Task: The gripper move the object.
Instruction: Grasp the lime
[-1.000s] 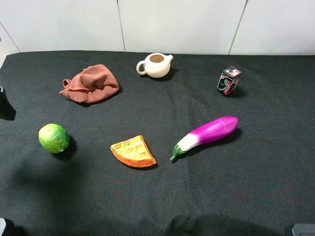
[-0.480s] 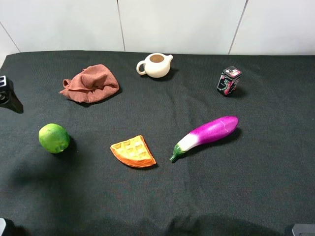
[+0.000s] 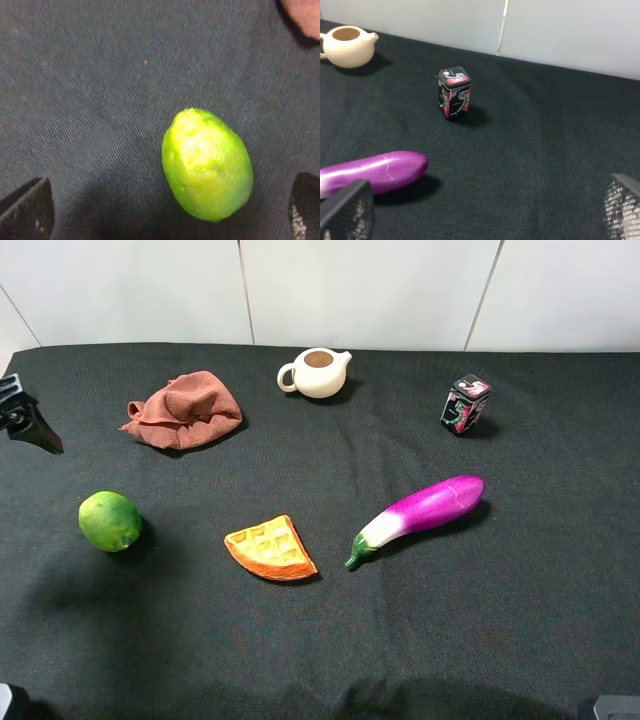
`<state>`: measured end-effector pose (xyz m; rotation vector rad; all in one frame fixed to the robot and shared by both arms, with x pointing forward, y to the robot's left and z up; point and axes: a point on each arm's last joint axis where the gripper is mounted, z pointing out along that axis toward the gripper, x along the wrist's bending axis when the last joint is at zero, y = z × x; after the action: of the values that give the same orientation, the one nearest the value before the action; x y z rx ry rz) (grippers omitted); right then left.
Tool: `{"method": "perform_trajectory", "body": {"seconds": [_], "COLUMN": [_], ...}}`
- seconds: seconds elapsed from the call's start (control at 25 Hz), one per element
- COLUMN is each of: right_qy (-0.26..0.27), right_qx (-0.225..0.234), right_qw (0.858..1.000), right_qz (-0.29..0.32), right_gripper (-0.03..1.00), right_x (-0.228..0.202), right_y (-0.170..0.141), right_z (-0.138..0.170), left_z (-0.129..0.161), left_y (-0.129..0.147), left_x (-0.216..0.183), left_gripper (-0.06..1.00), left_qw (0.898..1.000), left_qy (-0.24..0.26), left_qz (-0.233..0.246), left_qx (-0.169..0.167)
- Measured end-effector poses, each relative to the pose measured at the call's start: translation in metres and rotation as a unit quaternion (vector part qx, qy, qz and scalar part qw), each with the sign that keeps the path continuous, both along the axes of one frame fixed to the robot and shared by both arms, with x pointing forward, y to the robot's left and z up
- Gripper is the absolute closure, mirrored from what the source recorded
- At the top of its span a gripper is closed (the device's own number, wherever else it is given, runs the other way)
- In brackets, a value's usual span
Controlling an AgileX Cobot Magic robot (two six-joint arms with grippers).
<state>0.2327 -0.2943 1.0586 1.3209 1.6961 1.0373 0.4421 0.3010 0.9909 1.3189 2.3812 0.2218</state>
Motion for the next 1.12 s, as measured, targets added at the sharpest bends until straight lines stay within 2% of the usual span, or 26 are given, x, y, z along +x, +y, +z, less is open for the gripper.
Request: {"method": "perform_trajectory", "body": {"seconds": [0.16,0.4,0.6,0.88,1.12], "right_qy": [0.000,0.000,0.000,0.000,0.000], "right_qx": [0.000,0.000,0.000,0.000,0.000], "right_qw": [1.000,1.000,1.000,1.000,1.000], "right_qz": [0.000,0.000,0.000,0.000,0.000], "right_gripper": [0.27,0.27,0.27,0.27,0.27], "right_x": [0.000,0.000,0.000,0.000,0.000], "right_y": [0.000,0.000,0.000,0.000,0.000], "right_z": [0.000,0.000,0.000,0.000,0.000], "left_z": [-0.015,-0.028,-0.041,-0.040,-0.048], "left_y": [-0.001,-0.018,-0.034,-0.046,-0.045], "left_x": [0.007,0.016,0.019,0.020,0.015], "left_gripper": [-0.05,-0.05,-0.05,-0.04,-0.04], "left_qw": [0.999,0.999,0.997,0.997,0.998], "left_qy": [0.035,0.039,0.062,0.051,0.043], "left_qz": [0.003,-0.022,-0.039,-0.044,-0.029], "left_qx": [-0.007,-0.013,-0.016,-0.023,-0.027]}}
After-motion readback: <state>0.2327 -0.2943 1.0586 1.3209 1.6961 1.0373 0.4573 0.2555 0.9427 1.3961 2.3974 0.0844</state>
